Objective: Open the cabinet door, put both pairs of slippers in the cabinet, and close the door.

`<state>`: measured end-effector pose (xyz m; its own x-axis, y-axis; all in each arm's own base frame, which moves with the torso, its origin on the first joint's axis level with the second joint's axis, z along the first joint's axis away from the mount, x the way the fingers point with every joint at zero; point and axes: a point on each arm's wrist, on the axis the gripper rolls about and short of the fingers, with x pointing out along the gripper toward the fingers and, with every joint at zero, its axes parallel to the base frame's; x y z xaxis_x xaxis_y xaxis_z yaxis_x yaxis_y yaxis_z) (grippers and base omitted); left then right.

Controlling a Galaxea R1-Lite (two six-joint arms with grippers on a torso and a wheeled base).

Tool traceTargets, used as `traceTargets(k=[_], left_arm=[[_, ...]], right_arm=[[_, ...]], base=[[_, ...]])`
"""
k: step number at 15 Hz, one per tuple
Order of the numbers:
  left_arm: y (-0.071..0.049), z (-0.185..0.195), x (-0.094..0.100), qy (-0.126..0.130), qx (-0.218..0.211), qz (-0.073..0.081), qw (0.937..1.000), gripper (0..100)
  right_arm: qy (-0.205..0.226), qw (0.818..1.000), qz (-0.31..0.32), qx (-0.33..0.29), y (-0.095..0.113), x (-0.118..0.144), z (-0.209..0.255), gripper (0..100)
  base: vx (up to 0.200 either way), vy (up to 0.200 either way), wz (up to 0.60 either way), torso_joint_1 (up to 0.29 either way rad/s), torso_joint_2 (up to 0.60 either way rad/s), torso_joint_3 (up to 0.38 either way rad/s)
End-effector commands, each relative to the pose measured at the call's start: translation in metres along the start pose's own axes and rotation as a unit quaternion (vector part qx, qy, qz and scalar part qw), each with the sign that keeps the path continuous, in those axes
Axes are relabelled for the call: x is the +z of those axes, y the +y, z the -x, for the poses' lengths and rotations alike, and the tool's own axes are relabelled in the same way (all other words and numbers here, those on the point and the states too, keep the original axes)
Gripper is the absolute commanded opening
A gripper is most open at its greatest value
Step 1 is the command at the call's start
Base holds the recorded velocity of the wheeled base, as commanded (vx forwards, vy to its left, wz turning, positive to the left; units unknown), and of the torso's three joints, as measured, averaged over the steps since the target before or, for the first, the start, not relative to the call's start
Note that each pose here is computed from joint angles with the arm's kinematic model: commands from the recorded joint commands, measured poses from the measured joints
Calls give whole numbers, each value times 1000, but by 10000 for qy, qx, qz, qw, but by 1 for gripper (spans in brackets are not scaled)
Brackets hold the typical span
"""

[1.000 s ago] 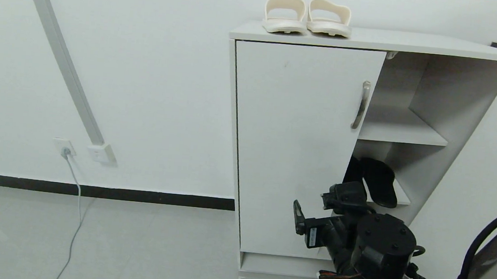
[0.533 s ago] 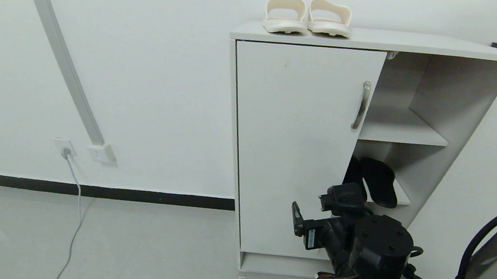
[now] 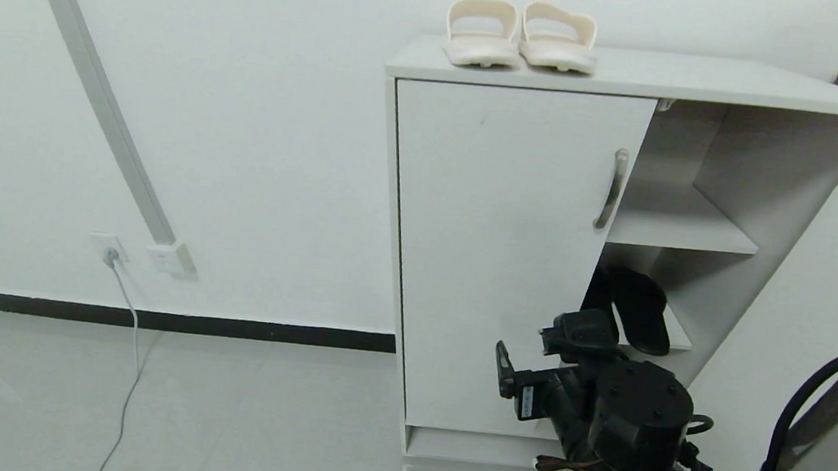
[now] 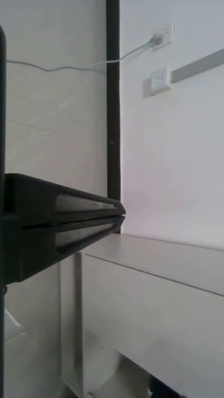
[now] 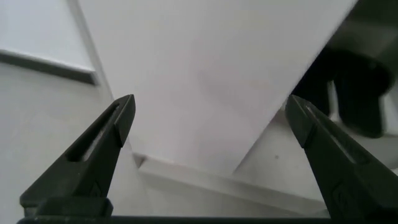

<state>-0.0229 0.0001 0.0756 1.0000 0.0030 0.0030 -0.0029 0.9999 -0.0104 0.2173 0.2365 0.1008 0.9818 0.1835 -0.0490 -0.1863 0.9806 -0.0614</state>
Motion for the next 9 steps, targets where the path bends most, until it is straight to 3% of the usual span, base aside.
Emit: traceTargets(k=[1,9], left_arm=[[0,0,0,0,0,2,10000,0],[0,0,0,0,0,2,10000,0]], right_arm=[[-9,10000,-5,22,1,0,1,100],[-9,10000,-5,22,1,0,1,100]], base=[[0,0,0,41,-598,-378],[0,0,0,94,-476,-355]])
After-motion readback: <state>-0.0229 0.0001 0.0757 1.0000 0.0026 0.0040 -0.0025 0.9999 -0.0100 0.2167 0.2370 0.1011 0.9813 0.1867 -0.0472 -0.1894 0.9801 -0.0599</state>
